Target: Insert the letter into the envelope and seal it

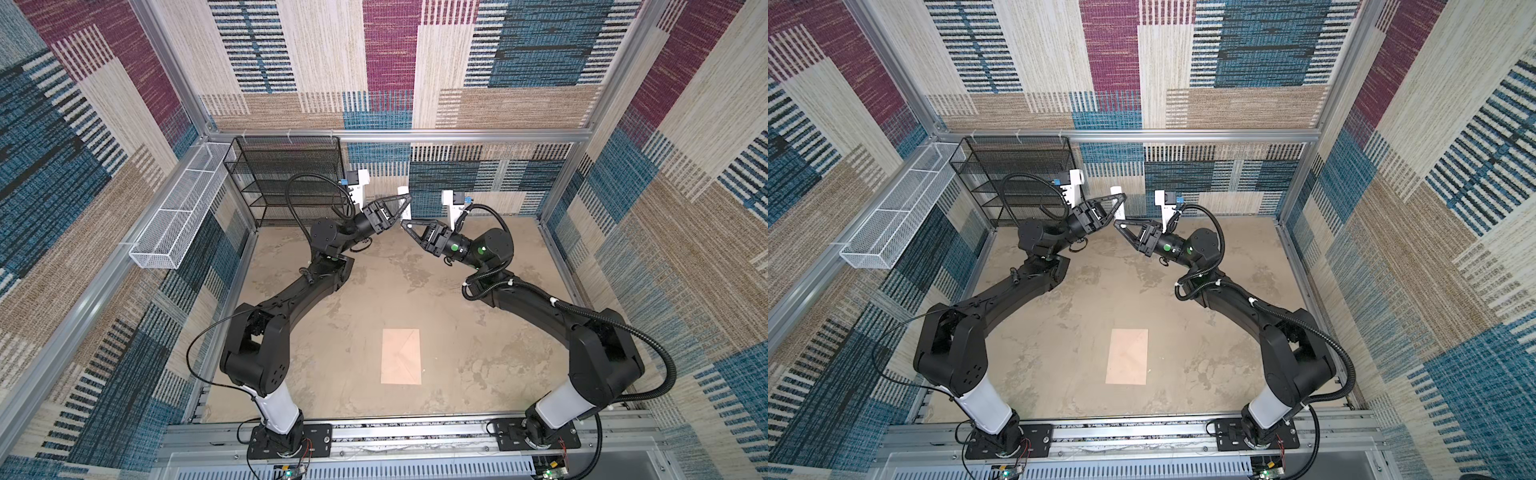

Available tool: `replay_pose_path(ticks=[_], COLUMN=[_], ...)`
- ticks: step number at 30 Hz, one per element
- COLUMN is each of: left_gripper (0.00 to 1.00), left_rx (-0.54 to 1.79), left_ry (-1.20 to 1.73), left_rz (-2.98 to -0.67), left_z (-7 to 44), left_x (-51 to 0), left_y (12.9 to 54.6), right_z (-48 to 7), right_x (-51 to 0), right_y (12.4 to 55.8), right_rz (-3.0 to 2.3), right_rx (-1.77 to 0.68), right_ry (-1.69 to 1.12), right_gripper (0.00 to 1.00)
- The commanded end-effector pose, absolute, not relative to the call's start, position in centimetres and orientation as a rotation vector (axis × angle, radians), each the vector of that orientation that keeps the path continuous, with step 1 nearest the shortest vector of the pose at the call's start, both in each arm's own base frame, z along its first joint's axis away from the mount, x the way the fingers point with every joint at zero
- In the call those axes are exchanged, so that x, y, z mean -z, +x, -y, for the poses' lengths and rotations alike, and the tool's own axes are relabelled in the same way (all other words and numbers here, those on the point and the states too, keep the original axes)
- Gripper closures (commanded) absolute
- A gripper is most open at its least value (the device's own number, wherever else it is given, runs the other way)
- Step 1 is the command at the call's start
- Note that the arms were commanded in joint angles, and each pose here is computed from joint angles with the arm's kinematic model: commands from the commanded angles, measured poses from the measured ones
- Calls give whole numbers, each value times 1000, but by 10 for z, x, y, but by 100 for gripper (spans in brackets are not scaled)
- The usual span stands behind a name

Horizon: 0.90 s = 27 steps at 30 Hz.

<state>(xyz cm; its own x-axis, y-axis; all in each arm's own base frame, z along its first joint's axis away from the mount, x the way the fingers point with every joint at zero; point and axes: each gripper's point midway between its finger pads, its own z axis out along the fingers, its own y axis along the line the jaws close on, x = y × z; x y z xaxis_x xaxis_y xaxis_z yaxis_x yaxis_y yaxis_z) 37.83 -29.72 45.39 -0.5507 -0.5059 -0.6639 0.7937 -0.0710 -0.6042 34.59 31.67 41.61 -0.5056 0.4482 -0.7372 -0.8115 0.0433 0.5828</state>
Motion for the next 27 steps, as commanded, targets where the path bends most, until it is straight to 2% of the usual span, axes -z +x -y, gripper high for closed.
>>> replay_pose_path(ticks=[1, 5, 10, 12, 20, 27], left_gripper=[100, 100, 100, 100, 100, 100], left_rx=[1694, 1662, 1663, 1667, 1701, 1706], left_ry=[424, 408, 398, 391, 372, 378], left_rz=[-1312, -1314, -1299, -1284, -1256, -1264], left_z=[304, 301, 300, 299, 299, 300], left_x=[-443, -442, -447, -452, -459, -456], left_y=[372, 374, 375, 375, 377, 377], right_z=[-314, -312, -308, -306, -306, -306], right_x=[-433, -433, -422, -419, -412, -416], right_y=[345, 343, 337, 334, 325, 324], right_rz=[-1317, -1339, -1363, -1365, -1363, -1350], right_rx=[-1582, -1540, -1543, -1549, -1600, -1602], right_ry=[-428, -437, -420, -417, -430, -438], right_gripper=[70, 71, 53, 51, 52, 62])
